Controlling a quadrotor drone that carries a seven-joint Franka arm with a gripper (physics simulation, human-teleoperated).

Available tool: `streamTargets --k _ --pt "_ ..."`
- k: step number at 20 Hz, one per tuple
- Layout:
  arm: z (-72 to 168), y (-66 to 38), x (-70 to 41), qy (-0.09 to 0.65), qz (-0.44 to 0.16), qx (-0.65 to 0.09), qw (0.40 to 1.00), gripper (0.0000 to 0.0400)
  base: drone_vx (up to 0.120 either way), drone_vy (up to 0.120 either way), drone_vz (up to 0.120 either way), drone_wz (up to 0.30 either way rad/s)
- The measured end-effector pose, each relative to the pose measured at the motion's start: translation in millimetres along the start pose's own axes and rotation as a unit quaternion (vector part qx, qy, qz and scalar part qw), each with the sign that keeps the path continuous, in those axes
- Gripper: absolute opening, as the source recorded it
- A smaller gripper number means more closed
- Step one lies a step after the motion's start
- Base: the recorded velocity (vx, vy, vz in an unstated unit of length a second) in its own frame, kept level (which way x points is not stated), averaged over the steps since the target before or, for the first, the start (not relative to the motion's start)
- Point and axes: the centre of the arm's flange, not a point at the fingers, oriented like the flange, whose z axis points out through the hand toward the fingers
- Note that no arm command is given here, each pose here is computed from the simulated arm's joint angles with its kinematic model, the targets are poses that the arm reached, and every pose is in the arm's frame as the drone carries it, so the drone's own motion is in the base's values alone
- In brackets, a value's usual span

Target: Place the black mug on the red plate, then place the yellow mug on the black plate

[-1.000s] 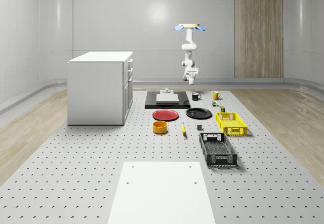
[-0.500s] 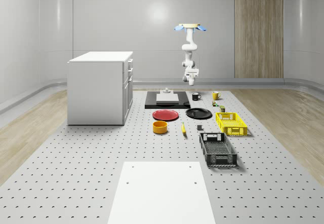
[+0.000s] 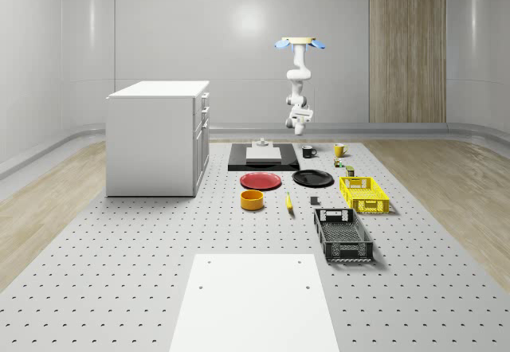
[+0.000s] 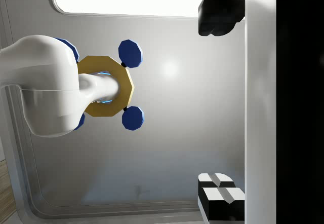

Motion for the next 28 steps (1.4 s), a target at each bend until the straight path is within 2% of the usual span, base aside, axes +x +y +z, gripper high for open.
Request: streamTargets --k 2,5,9,12,15,17,19,22,25,28 --pt "0 -5.0 -5.2 0.026 -0.001 -0.025 0.999 0.0400 0.000 0.000 0.000 0.000" --pt "3 -16.3 -16.8 0.085 -0.002 -0.083 0.993 0.0400 0.000 0.000 -0.120 0.000" --pt "19 -39.8 -41.1 0.215 -0.006 -0.212 0.953 0.0400 0.000 0.000 -0.120 0.000" --pt "50 -59.4 -61.7 0.354 -0.010 -0.351 0.867 0.0400 0.000 0.000 -0.120 0.000" --pt "99 -68.0 -71.6 0.497 -0.013 -0.495 0.712 0.0400 0.000 0.000 -0.120 0.000" --pt "131 -64.0 -68.3 0.573 -0.015 -0.572 0.586 0.0400 0.000 0.000 -0.120 0.000" --pt "156 -54.8 -59.7 0.626 -0.016 -0.626 0.466 0.0400 0.000 0.000 -0.120 0.000" --pt "179 -39.6 -45.2 0.669 -0.018 -0.670 0.323 0.0400 0.000 0.000 -0.120 0.000" --pt "189 -28.0 -34.0 0.688 -0.020 -0.689 0.229 0.0400 0.000 0.000 -0.120 0.000" --pt "194 -20.5 -26.8 0.696 -0.022 -0.697 0.172 0.0400 0.000 0.000 -0.120 0.000"
